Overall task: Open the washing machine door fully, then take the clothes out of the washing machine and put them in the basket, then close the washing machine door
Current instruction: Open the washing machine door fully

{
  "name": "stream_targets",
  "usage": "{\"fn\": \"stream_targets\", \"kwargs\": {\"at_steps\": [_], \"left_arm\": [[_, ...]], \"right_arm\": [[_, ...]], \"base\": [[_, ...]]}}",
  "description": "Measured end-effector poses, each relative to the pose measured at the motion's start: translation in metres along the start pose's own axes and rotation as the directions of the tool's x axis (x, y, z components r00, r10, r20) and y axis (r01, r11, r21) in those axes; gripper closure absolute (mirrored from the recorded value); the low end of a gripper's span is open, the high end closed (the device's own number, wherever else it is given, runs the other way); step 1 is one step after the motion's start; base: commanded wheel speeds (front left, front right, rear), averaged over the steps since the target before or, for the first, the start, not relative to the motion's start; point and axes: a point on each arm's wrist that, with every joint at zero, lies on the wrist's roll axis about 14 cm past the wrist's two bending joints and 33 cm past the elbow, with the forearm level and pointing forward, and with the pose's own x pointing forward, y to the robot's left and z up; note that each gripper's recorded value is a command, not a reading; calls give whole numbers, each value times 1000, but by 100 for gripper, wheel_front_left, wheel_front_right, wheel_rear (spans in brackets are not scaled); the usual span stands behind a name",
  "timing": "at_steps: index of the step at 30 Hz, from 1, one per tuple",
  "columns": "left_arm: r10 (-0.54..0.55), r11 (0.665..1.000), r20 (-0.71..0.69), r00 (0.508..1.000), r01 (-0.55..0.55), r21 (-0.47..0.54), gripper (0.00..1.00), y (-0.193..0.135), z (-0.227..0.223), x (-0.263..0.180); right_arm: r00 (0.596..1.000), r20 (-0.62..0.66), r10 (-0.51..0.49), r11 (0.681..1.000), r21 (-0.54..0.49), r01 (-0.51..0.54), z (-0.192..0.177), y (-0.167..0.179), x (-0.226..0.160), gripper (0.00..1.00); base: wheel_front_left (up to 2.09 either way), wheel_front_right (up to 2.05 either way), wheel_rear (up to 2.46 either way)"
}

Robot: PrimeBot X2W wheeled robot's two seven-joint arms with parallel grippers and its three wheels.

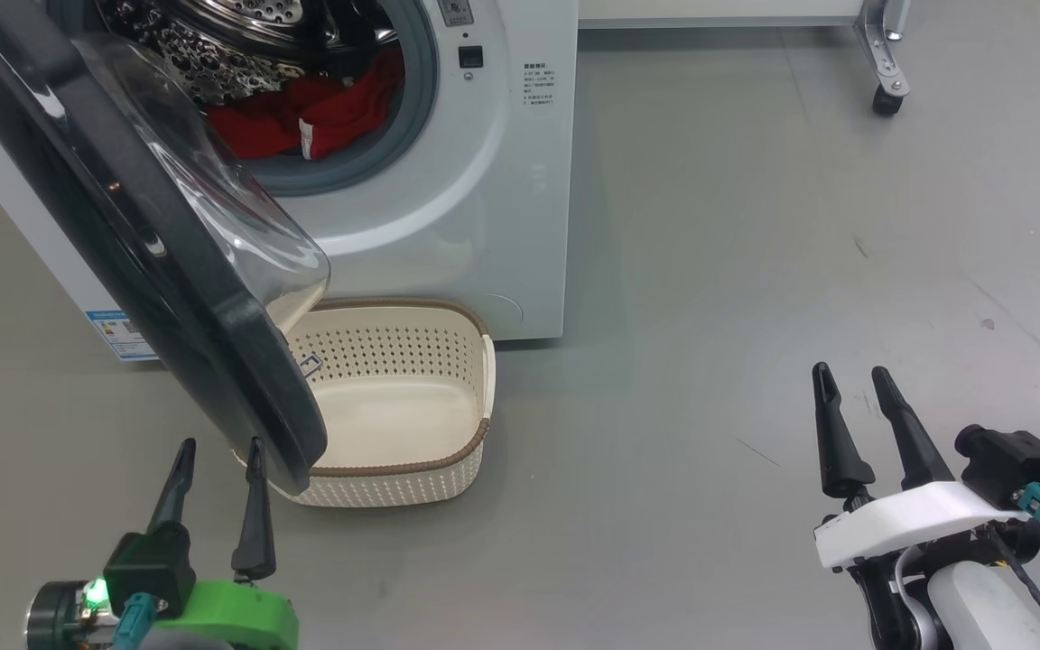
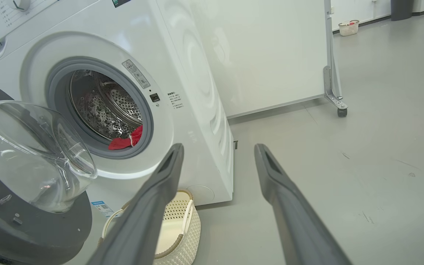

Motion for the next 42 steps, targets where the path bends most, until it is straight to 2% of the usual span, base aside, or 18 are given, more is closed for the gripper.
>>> {"fn": "stream_targets", "kwargs": {"at_steps": [1, 9, 15, 20, 26, 30, 34, 42], "left_arm": [[-7, 1000, -5, 1000, 7, -2, 100, -1, -1, 0], [-31, 999, -27, 999, 30, -14, 100, -5, -9, -2], [-34, 990, -42, 999, 28, -138, 100, -4, -13, -4], [-11, 989, -3, 1000, 11, -147, 100, 3, -1, -1], [3, 991, 94, 996, 10, -137, 100, 8, 30, 9], [11, 994, 212, 977, 13, -108, 100, 12, 70, 18], [-41, 996, 333, 942, 65, -59, 100, 1, 111, 25], [-160, 983, 424, 891, 183, -14, 100, -33, 149, 26]], "right_arm": [[1000, 1, 0, 1000, 1, 0, 0, 0, 0, 0], [1000, 6, -4, 1000, 5, 4, 0, -1, 0, 0], [1000, 2, -12, 1000, 9, 12, -3, -2, -1, 0], [1000, 2, -3, 1000, 10, 3, -4, 0, 0, 0], [1000, 8, -2, 1000, 21, 2, -3, 2, 1, 0], [1000, 11, 0, 1000, 21, -1, -3, 3, 1, 0], [1000, 11, 4, 1000, 15, -5, -3, 4, -1, 0], [1000, 12, 6, 1000, 10, -7, -3, 4, -3, 0]], "base": [[0, 0, 0], [0, 0, 0], [0, 0, 0], [0, 0, 0], [0, 0, 0], [0, 0, 0], [0, 0, 0], [0, 0, 0]]}}
